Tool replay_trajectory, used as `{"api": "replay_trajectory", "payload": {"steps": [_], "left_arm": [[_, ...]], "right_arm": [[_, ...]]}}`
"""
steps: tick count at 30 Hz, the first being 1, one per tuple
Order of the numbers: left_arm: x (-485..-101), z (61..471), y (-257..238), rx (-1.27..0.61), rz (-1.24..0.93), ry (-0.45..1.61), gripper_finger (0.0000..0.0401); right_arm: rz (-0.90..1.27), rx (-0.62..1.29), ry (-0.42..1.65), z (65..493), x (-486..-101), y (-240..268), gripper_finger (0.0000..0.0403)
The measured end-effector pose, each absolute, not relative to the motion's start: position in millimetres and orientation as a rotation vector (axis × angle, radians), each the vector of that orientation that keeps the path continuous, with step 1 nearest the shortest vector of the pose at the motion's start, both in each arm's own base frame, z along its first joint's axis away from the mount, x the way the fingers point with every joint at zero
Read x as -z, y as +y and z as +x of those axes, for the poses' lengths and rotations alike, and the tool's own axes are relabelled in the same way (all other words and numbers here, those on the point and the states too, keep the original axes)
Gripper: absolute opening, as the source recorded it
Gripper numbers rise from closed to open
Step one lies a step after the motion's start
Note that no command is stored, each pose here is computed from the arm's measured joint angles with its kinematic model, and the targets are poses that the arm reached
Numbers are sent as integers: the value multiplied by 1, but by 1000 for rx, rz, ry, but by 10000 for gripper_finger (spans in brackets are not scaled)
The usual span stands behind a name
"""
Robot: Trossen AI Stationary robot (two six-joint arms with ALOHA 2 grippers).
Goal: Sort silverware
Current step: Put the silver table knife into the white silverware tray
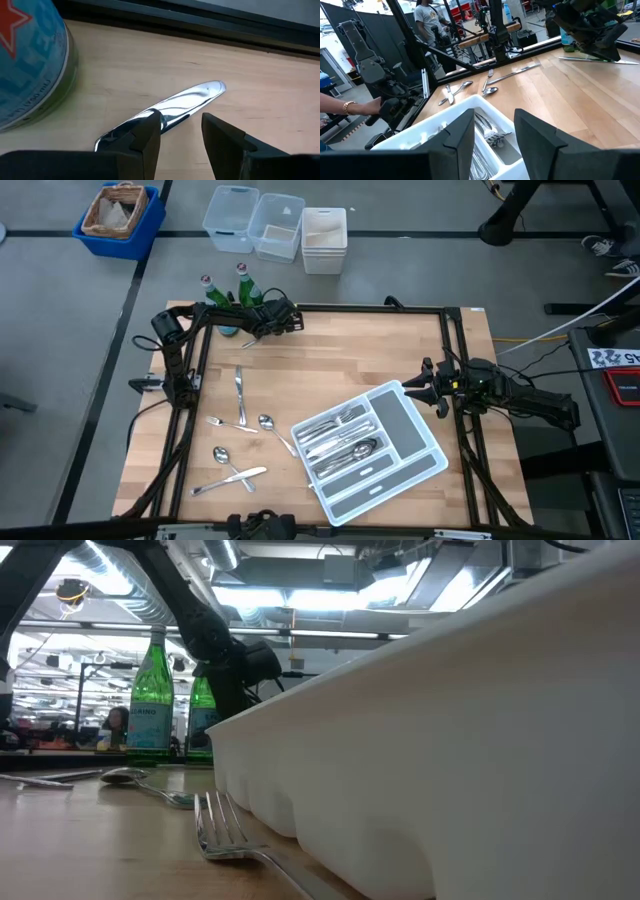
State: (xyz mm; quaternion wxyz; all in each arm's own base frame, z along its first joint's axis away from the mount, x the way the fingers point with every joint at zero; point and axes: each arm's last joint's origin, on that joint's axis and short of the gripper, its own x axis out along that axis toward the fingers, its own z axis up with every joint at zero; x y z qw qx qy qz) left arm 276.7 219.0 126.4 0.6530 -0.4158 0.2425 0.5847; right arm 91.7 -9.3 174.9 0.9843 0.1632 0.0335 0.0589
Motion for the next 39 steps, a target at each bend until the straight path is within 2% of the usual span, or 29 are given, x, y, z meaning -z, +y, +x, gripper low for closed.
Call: {"api": "replay_trajectory", "payload": {"steps": [9, 23, 39], "left_arm": [[-127, 292, 200, -1182, -1047, 580, 133], [-127, 333, 119, -902, -1077, 709, 133], [-130, 335, 73, -537, -1131, 1002, 133]], "right_arm": [[328, -119, 67, 92, -175, -9, 143], [328, -119, 67, 92, -175, -9, 143], [328, -119, 67, 92, -175, -9, 143]]}}
